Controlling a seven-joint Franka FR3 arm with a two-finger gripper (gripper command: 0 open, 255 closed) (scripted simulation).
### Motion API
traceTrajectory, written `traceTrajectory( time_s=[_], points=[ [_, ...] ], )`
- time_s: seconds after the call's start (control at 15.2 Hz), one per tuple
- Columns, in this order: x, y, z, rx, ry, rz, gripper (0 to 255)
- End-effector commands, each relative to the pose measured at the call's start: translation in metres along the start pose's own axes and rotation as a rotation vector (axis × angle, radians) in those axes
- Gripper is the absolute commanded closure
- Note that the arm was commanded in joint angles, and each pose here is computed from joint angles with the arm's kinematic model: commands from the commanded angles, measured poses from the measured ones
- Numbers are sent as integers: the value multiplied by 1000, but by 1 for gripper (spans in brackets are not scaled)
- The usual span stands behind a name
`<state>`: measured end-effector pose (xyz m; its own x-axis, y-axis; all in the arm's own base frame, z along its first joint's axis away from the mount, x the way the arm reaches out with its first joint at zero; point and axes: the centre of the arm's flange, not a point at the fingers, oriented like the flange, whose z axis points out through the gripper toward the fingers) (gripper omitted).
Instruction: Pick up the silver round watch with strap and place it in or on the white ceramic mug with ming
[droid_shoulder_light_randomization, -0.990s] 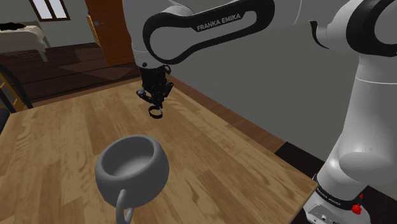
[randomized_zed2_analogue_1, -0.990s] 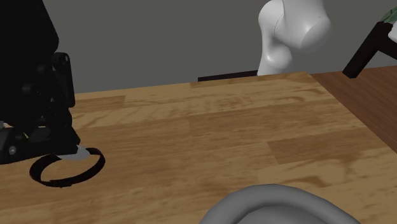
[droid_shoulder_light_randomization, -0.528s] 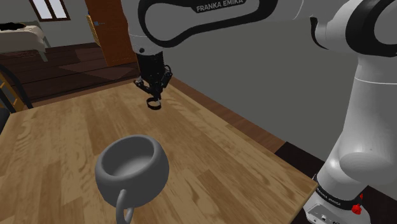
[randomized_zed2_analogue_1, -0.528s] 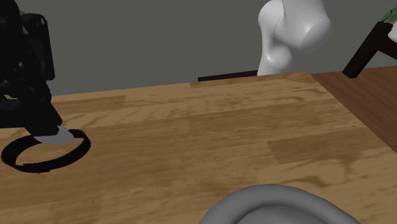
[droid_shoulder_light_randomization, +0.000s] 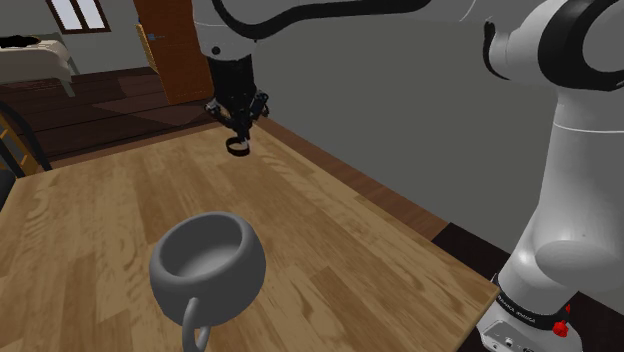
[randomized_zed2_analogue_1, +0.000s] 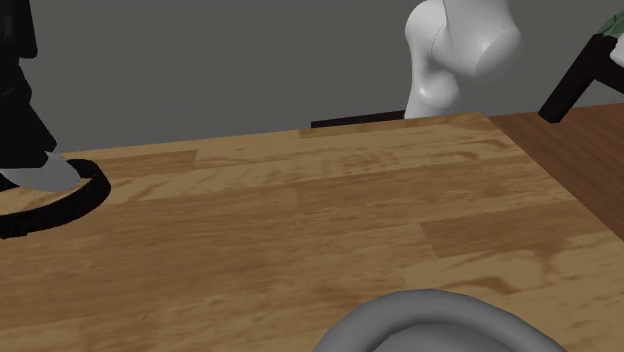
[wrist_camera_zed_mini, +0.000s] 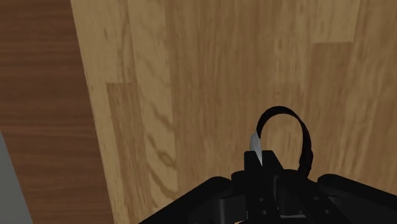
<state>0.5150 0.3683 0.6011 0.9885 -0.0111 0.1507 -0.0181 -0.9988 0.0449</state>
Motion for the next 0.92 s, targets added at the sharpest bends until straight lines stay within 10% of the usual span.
traceTrajectory(
  time_s=[0.0, 0.86],
  points=[
    [1, 1, -10, 0, 0, 0, 255],
    [-32, -28, -69, 0, 0, 0, 255]
  ],
)
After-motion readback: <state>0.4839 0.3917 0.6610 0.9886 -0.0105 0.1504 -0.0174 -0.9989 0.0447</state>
